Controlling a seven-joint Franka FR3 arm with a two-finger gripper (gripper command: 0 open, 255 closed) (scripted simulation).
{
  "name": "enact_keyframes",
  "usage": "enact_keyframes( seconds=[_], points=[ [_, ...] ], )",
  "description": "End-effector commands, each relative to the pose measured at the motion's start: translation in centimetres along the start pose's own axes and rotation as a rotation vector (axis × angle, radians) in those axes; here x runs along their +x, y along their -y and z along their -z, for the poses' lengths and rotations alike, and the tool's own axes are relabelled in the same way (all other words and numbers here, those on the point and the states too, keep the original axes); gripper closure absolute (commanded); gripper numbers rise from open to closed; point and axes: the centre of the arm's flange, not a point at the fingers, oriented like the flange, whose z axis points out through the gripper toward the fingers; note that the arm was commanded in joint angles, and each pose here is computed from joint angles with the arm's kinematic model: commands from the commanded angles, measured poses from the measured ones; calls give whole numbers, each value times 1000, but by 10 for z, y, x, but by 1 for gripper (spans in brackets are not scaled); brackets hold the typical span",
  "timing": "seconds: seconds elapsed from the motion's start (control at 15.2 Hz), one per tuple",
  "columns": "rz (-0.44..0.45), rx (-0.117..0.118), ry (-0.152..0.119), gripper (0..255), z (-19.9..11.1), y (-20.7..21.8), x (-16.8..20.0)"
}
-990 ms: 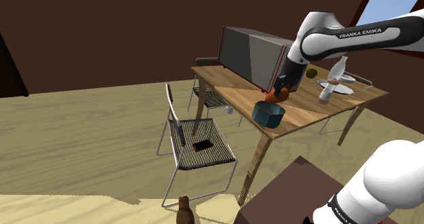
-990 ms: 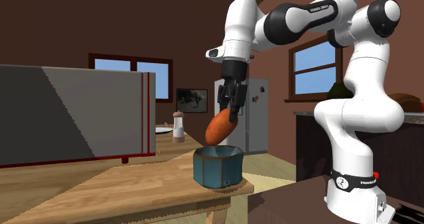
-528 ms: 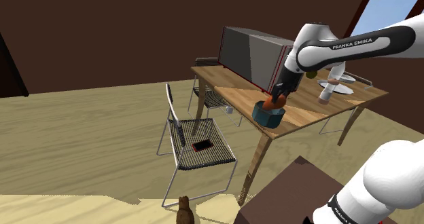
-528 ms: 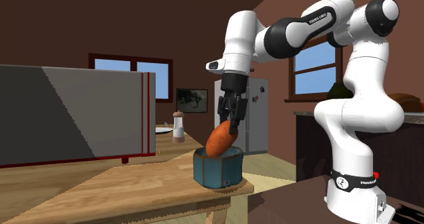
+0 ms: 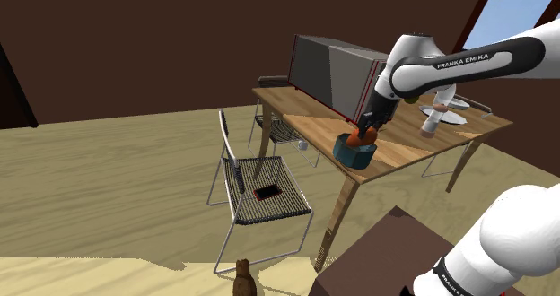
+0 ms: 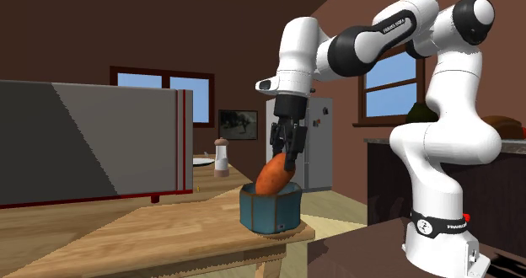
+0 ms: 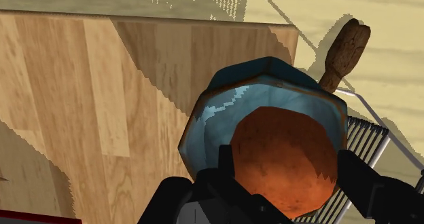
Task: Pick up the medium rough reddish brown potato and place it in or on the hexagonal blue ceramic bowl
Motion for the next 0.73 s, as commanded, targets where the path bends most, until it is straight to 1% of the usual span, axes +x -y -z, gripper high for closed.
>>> enact_keyframes(
  seconds=[0.0,0.33,0.59,0.66],
  points=[
    [0,0,0,0,0,0,0],
    [0,0,0,0,0,0,0],
    [0,0,0,0,50,0,0],
    [0,0,0,0,50,0,0]
  ],
)
